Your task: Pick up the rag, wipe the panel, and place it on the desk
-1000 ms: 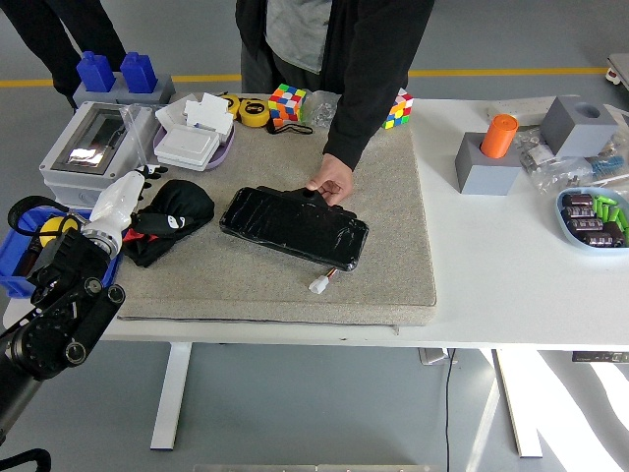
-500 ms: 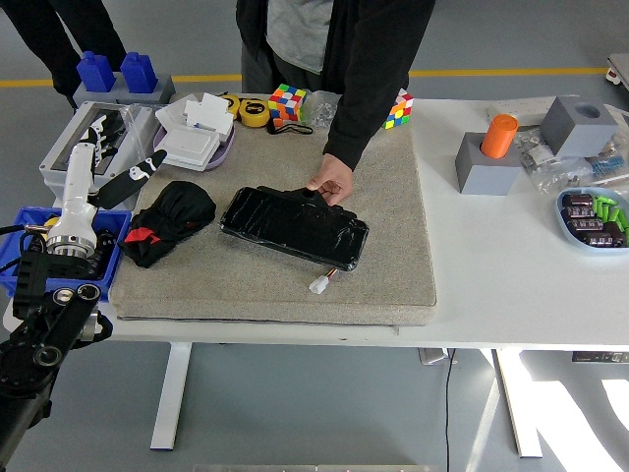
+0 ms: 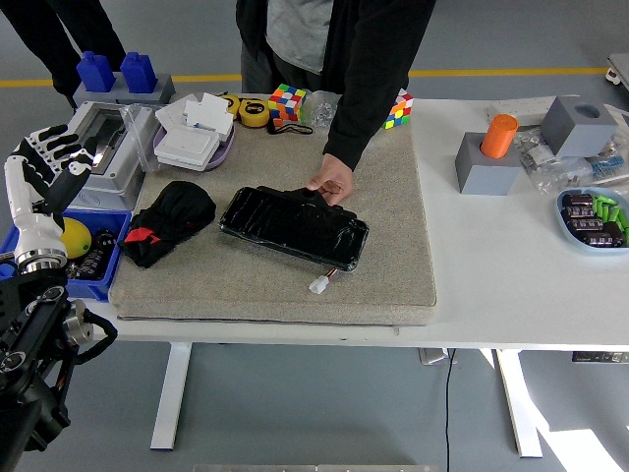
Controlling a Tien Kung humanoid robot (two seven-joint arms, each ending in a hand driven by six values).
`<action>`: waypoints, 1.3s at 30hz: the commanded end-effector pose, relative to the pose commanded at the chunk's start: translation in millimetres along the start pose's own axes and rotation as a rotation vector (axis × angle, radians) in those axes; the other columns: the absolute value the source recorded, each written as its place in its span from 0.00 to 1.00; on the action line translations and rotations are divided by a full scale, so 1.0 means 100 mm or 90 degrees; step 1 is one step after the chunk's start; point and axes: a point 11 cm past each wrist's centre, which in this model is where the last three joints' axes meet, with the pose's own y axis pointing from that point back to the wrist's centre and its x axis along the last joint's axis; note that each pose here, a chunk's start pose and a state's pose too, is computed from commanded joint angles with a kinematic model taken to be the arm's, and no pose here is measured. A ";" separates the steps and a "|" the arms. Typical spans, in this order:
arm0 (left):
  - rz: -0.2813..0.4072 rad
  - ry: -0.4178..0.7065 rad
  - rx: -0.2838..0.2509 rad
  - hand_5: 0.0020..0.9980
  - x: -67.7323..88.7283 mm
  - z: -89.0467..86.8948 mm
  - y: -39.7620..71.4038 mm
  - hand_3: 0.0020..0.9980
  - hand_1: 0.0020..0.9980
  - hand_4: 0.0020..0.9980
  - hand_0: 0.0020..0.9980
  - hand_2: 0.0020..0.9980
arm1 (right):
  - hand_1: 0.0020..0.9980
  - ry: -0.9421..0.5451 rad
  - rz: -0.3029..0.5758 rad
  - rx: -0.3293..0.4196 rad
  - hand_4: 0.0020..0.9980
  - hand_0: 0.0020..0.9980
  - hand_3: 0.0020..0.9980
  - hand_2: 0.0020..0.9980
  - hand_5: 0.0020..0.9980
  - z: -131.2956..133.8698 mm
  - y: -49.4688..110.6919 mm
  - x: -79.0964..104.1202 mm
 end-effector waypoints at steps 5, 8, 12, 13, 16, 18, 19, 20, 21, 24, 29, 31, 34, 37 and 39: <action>0.001 0.005 -0.003 0.19 0.00 0.02 0.00 0.56 0.53 0.86 0.45 0.55 | 0.60 -0.001 -0.001 0.001 0.87 0.59 0.52 0.52 0.34 -0.01 0.00 -0.01; 0.005 0.008 -0.005 0.19 0.01 0.02 0.00 0.56 0.53 0.86 0.45 0.55 | 0.60 -0.001 0.000 0.002 0.87 0.59 0.52 0.52 0.34 -0.01 0.00 0.00; 0.010 0.011 -0.004 0.19 0.03 0.02 0.01 0.56 0.53 0.86 0.45 0.55 | 0.60 -0.001 0.001 0.003 0.87 0.59 0.52 0.52 0.34 -0.02 0.00 0.00; 0.010 0.011 -0.004 0.19 0.03 0.02 0.01 0.56 0.53 0.86 0.45 0.55 | 0.60 -0.001 0.001 0.002 0.87 0.59 0.52 0.52 0.34 -0.01 0.00 0.00; 0.011 0.009 -0.002 0.19 0.04 0.02 0.01 0.56 0.53 0.86 0.45 0.55 | 0.60 0.000 0.000 0.002 0.87 0.59 0.52 0.52 0.34 -0.01 0.00 0.00; 0.013 0.010 -0.002 0.19 0.05 0.02 0.00 0.56 0.53 0.85 0.45 0.55 | 0.60 0.001 0.000 0.003 0.87 0.59 0.52 0.52 0.34 -0.02 0.00 0.00; 0.013 0.009 -0.001 0.19 0.05 0.02 0.00 0.56 0.53 0.85 0.45 0.55 | 0.60 0.001 -0.001 0.003 0.87 0.59 0.52 0.52 0.34 -0.02 0.00 0.00; 0.012 0.008 0.000 0.19 0.05 0.02 0.00 0.56 0.53 0.85 0.45 0.55 | 0.60 0.001 -0.001 0.003 0.87 0.59 0.52 0.52 0.34 -0.02 -0.01 0.00; 0.011 0.008 0.002 0.19 0.05 0.01 0.00 0.56 0.53 0.85 0.45 0.55 | 0.60 0.001 -0.001 0.003 0.87 0.59 0.52 0.52 0.34 -0.02 -0.01 0.00; 0.009 0.008 0.004 0.19 0.05 0.01 0.00 0.56 0.53 0.85 0.45 0.55 | 0.60 0.000 0.000 0.004 0.87 0.59 0.52 0.52 0.34 -0.03 -0.01 0.00; 0.007 0.009 0.006 0.19 0.05 0.00 0.02 0.56 0.53 0.85 0.46 0.55 | 0.60 0.002 0.001 0.003 0.87 0.59 0.52 0.52 0.34 -0.02 -0.01 0.01; 0.007 0.009 0.007 0.19 0.05 0.00 0.02 0.56 0.53 0.85 0.46 0.55 | 0.60 0.003 0.001 0.003 0.87 0.59 0.52 0.52 0.34 -0.02 -0.01 0.02; 0.007 0.009 0.008 0.19 0.05 -0.01 0.03 0.56 0.53 0.85 0.46 0.55 | 0.60 0.004 0.000 0.004 0.87 0.59 0.52 0.52 0.34 -0.02 0.00 0.01; 0.007 0.010 0.007 0.19 0.06 -0.01 0.03 0.56 0.53 0.85 0.46 0.55 | 0.60 0.005 -0.001 0.004 0.87 0.59 0.52 0.52 0.34 -0.02 -0.01 0.01; 0.006 0.009 0.006 0.19 0.05 0.00 0.03 0.56 0.53 0.85 0.46 0.55 | 0.60 0.004 -0.001 0.005 0.87 0.59 0.52 0.52 0.34 -0.03 -0.01 0.00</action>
